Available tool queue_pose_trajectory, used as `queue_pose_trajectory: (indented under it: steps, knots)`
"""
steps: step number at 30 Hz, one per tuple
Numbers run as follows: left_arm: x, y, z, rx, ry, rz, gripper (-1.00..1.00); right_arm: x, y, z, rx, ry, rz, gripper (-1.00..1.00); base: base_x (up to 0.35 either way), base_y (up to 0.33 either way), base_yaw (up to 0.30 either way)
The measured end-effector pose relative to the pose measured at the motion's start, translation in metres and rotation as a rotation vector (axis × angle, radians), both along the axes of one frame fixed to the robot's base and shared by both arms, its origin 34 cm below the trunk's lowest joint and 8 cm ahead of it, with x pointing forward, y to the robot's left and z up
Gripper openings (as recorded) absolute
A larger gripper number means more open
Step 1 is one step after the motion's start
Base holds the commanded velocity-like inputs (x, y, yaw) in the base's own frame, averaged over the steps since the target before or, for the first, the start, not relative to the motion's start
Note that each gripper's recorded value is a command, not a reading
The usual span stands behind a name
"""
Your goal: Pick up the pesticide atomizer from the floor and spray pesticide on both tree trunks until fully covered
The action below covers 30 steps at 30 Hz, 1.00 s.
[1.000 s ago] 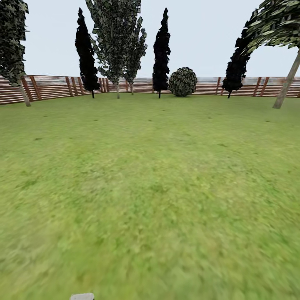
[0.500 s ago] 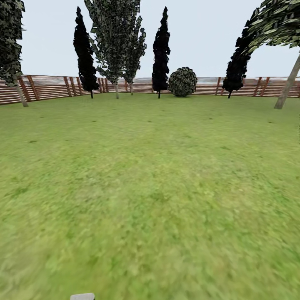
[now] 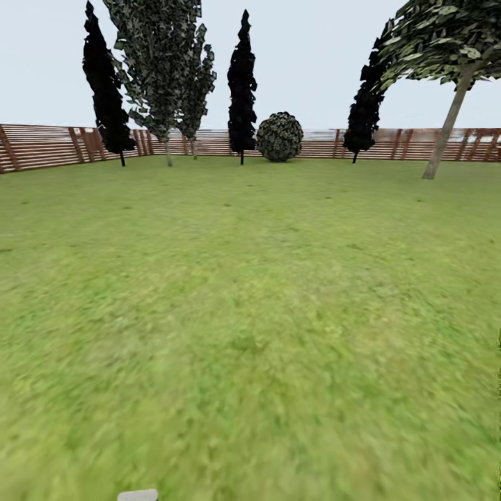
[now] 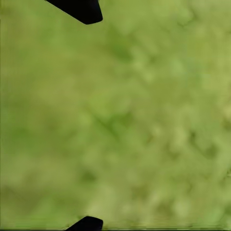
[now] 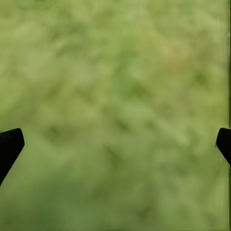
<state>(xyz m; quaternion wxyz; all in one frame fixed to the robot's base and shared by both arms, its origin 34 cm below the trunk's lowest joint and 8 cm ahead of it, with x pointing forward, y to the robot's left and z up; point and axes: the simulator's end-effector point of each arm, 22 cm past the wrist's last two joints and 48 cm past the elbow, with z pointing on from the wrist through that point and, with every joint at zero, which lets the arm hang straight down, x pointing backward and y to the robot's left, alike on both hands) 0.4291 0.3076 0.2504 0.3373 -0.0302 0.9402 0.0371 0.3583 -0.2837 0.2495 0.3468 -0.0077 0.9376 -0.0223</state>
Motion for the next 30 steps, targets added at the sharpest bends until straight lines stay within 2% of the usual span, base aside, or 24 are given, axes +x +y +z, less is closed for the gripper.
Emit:
queue_pose_trajectory:
  steps: [30]
  knots:
    - [-0.0085, -0.0001, -0.0087, 0.0, 0.027, -0.001, 1.0, -0.0085, 0.001, -0.0069, 0.001, 0.027, 0.001, 1.0, 0.34, 0.0, -0.213]
